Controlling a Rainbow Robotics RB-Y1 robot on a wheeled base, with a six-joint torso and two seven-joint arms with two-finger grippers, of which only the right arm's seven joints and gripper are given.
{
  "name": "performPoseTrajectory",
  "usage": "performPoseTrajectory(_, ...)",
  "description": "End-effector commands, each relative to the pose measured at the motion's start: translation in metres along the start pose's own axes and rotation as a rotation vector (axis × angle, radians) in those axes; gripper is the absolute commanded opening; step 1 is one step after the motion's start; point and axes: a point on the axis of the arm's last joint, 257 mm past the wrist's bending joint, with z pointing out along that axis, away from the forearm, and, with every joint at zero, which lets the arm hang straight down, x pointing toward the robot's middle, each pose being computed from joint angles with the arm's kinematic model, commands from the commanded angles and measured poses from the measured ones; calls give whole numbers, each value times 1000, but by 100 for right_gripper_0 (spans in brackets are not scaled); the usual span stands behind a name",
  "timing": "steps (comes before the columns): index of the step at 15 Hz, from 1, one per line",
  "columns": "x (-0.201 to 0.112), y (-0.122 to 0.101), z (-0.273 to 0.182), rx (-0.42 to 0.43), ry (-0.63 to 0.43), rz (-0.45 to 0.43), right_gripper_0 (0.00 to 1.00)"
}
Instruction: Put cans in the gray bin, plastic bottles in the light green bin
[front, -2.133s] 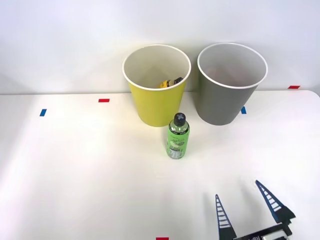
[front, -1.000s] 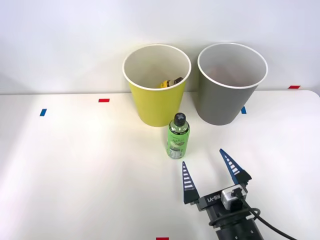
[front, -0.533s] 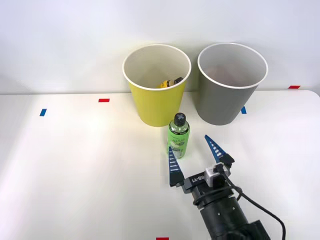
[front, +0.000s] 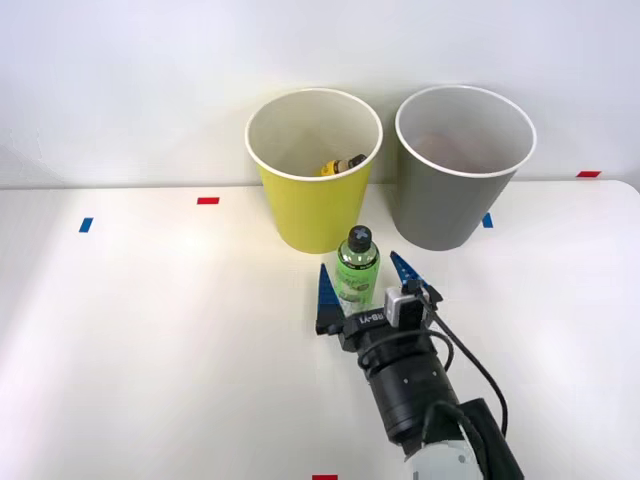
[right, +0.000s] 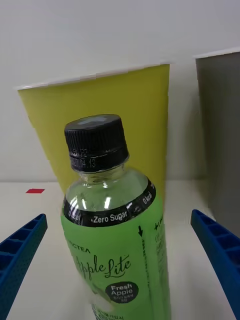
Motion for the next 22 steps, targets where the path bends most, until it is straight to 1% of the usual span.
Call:
performPoseTrajectory(1,1,2,7,5,20,63,100)
performPoseTrajectory(5,-3,3,14,-1,15,68,100)
performPoseTrajectory(6,2,1,18,1,19,53,100)
performPoseTrajectory(7,6,-3,25,11,12,9,100)
performPoseTrajectory(8,8,-7,29,18,11,-6,100)
performPoseTrajectory(13,7,-6,28,13,3,-24,99)
performPoseTrajectory(14,6,-7,28,14,1,-28,50)
performPoseTrajectory(15,6,-7,28,12,2,-30,22)
performPoseTrajectory(16,5,-6,28,10,-2,-35,10)
performPoseTrajectory(17,5,-9,27,15,-6,-45,6)
performPoseTrajectory(18,5,-10,25,19,-9,-52,5)
performPoseTrajectory(22,9,-15,14,34,-14,-90,4)
